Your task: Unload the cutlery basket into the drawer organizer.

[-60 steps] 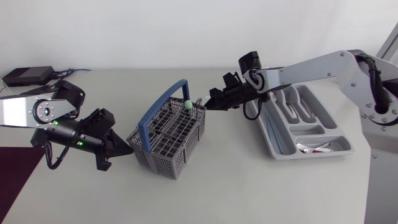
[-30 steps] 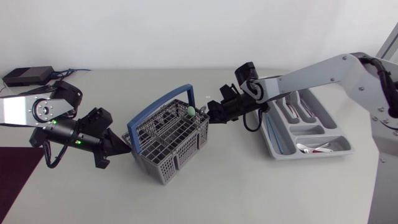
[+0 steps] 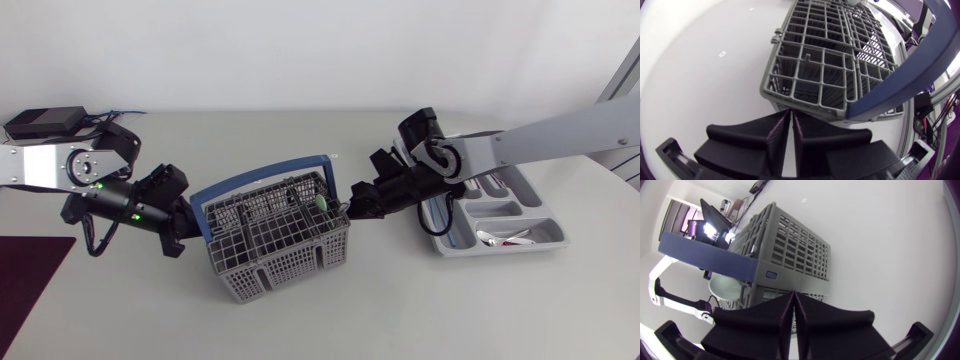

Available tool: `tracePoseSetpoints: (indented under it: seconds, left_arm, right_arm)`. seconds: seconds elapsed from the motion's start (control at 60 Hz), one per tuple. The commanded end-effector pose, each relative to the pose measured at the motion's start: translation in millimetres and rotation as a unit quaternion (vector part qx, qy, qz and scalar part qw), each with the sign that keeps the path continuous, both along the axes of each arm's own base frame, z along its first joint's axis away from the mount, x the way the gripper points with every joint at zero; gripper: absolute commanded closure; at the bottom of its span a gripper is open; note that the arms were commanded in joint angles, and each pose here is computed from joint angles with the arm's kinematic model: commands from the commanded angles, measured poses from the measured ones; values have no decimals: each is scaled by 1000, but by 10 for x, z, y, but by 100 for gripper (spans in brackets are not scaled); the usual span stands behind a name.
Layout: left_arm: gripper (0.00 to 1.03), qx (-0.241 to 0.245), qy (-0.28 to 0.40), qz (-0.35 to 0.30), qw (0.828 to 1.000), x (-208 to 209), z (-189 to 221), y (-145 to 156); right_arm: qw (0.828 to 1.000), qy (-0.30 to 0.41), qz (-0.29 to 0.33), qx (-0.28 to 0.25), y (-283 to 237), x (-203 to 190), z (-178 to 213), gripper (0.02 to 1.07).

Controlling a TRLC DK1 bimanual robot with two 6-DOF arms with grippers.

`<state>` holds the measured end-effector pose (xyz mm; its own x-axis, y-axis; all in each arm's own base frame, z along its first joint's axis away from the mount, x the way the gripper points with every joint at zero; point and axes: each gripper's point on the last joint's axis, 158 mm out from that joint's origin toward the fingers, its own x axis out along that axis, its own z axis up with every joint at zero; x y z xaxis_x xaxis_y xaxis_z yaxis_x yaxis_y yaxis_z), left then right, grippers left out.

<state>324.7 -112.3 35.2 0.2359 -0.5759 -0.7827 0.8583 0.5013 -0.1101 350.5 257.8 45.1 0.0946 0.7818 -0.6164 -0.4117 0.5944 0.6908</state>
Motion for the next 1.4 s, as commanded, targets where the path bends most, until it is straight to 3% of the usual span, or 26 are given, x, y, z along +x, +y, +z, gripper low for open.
tracePoseSetpoints:
  seconds: [0.0, 0.283, 0.5, 0.833, 1.05, 1.383]
  left_arm:
    - [85, -13, 3, -17, 1000, 69, 9, -204]
    - [85, -23, 3, -25, 999, 330, 99, -500]
    - [85, -29, -1, -10, 1000, 679, 120, -529]
    - [85, -30, -2, 23, 999, 928, 88, -306]
    - [84, -25, 0, 39, 999, 816, 62, -66]
    - [81, -17, -31, 39, 999, 428, 254, 120]
  right_arm:
    - [1000, -10, 10, 14, -28, -67, 96, 99]
    - [1000, 1, -9, -2, -271, -89, -67, 99]
    - [1000, -3, -14, -9, -335, -60, -73, 99]
    - [999, -20, -18, -38, -273, 128, -168, 99]
    - [996, -35, -43, -71, -476, 160, -250, 98]
    - [984, -112, -62, -121, -818, 97, -22, 52]
